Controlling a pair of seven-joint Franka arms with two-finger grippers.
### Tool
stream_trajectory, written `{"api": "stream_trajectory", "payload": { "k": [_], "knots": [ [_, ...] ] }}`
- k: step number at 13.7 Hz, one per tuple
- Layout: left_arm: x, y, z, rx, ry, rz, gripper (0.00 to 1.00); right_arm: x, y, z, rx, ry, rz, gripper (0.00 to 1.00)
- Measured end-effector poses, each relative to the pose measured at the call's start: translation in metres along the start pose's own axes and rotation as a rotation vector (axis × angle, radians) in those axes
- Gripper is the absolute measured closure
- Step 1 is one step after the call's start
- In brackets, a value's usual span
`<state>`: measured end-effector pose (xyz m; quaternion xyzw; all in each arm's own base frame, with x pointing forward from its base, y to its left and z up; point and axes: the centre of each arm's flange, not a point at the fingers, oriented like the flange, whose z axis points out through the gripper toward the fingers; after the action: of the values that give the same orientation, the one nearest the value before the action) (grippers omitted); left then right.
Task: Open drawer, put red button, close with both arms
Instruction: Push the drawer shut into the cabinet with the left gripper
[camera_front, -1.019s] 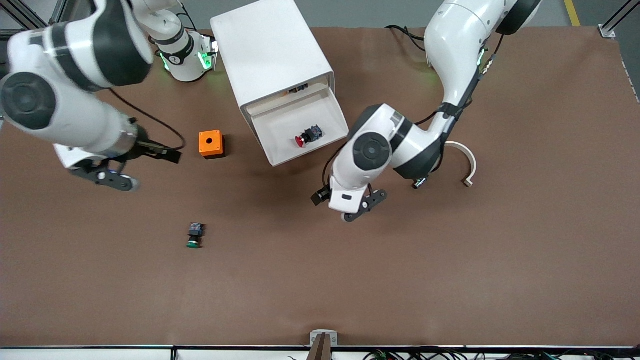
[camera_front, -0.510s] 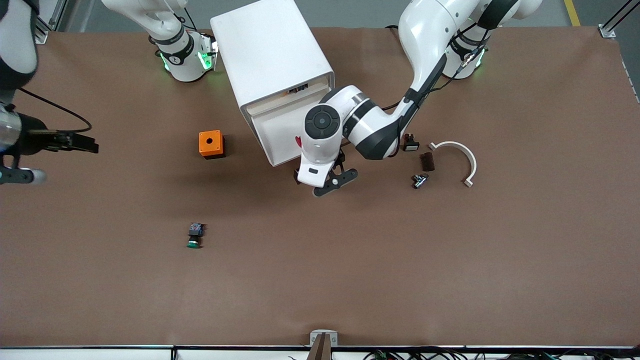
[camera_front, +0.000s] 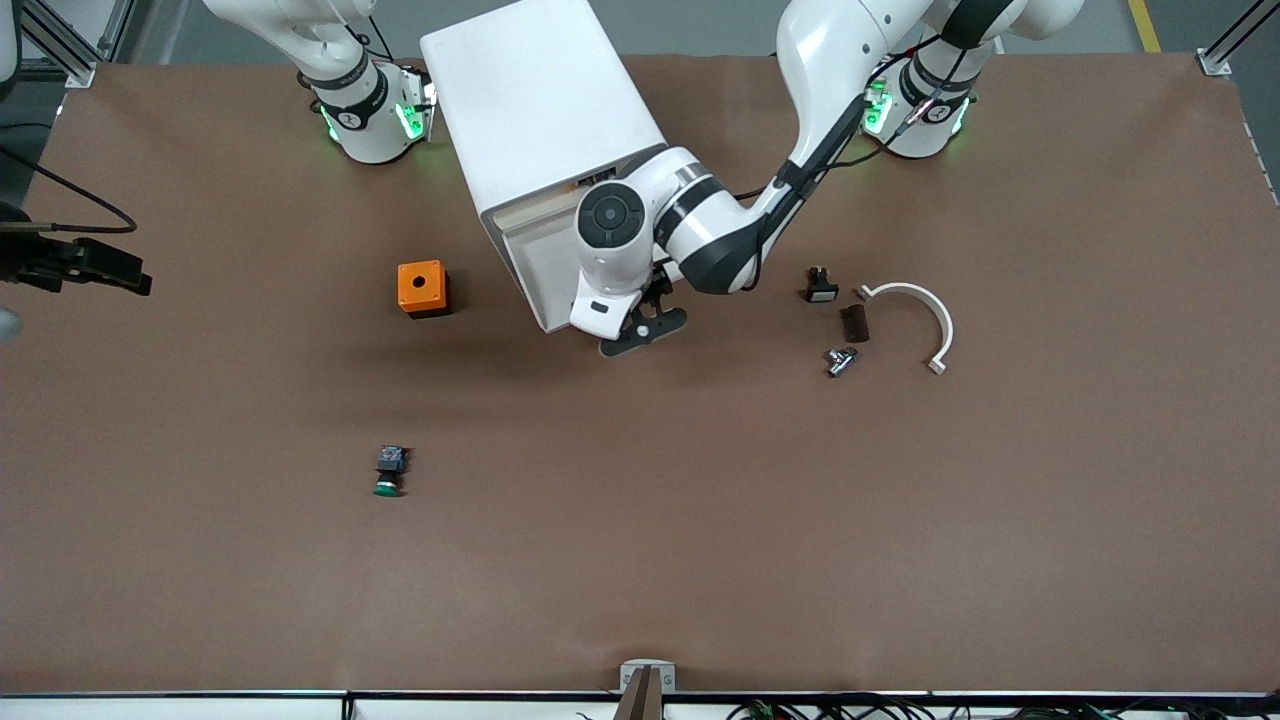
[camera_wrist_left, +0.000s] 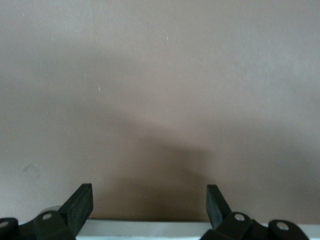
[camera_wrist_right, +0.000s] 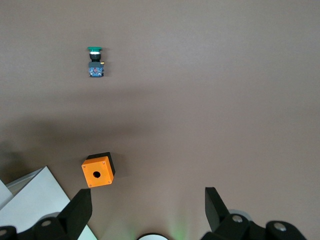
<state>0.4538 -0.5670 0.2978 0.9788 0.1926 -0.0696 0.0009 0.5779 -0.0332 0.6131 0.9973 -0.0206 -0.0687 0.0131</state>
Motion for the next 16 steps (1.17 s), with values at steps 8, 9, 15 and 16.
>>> {"api": "stream_trajectory", "payload": {
  "k": [8,9,15,16],
  "knots": [
    [-0.057,0.008,0.006,-0.005,-0.132,-0.047,0.00,-0.018,-0.001,-0.021,0.003,0.009,-0.002,0.00],
    [-0.063,0.007,0.009,-0.002,-0.160,-0.056,0.00,-0.027,0.000,-0.029,0.004,0.019,-0.002,0.00],
    [-0.076,0.007,0.018,-0.007,-0.310,-0.126,0.00,-0.060,0.003,-0.039,0.012,0.055,0.000,0.00],
    [-0.076,0.007,0.019,-0.009,-0.321,-0.134,0.00,-0.061,0.003,-0.039,0.012,0.062,0.000,0.00]
  ]
}}
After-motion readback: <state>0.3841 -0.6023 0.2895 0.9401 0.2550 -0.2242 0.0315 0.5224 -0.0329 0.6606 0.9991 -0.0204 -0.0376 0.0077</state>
